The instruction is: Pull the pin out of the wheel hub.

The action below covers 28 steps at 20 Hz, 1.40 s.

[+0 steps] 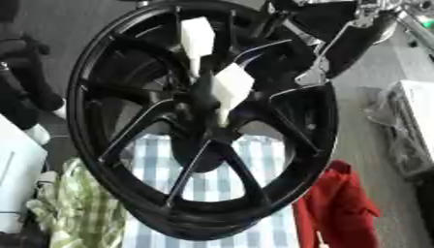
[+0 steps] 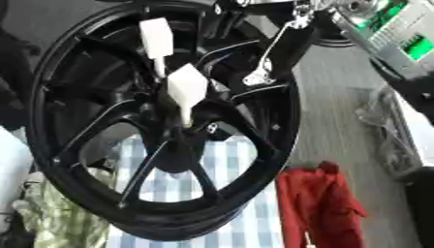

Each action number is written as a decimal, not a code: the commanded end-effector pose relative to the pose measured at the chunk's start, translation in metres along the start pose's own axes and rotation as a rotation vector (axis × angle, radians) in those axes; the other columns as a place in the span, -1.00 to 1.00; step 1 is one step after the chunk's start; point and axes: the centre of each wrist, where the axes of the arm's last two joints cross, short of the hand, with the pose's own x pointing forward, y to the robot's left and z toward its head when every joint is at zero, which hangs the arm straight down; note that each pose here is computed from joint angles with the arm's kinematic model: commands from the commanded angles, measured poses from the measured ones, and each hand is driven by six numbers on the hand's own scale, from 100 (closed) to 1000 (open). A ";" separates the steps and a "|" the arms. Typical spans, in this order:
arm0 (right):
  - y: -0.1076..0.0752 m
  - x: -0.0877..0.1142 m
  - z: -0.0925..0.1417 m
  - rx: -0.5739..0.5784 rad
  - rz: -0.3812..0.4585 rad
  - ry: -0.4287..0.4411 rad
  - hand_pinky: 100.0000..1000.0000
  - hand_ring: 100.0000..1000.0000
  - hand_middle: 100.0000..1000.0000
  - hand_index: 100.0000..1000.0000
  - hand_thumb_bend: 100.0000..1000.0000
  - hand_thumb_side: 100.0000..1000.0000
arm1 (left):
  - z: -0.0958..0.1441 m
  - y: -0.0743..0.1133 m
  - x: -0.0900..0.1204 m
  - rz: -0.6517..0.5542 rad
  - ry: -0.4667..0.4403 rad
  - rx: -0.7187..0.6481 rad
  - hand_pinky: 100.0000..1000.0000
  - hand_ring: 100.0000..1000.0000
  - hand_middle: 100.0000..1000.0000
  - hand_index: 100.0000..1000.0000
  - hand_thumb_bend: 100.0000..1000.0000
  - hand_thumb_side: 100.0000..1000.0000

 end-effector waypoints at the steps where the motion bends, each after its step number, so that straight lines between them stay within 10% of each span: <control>1: -0.010 0.004 0.002 -0.014 0.040 -0.004 0.76 0.62 0.54 0.66 -0.30 -0.96 | -0.003 0.008 0.011 -0.028 -0.031 0.003 0.45 0.60 0.47 0.56 -1.00 0.70; 28: -0.006 0.013 -0.017 0.063 0.064 -0.065 0.76 0.55 0.54 0.66 -0.30 -0.98 | -0.003 0.008 0.009 -0.042 -0.021 -0.013 0.45 0.60 0.47 0.56 -1.00 0.72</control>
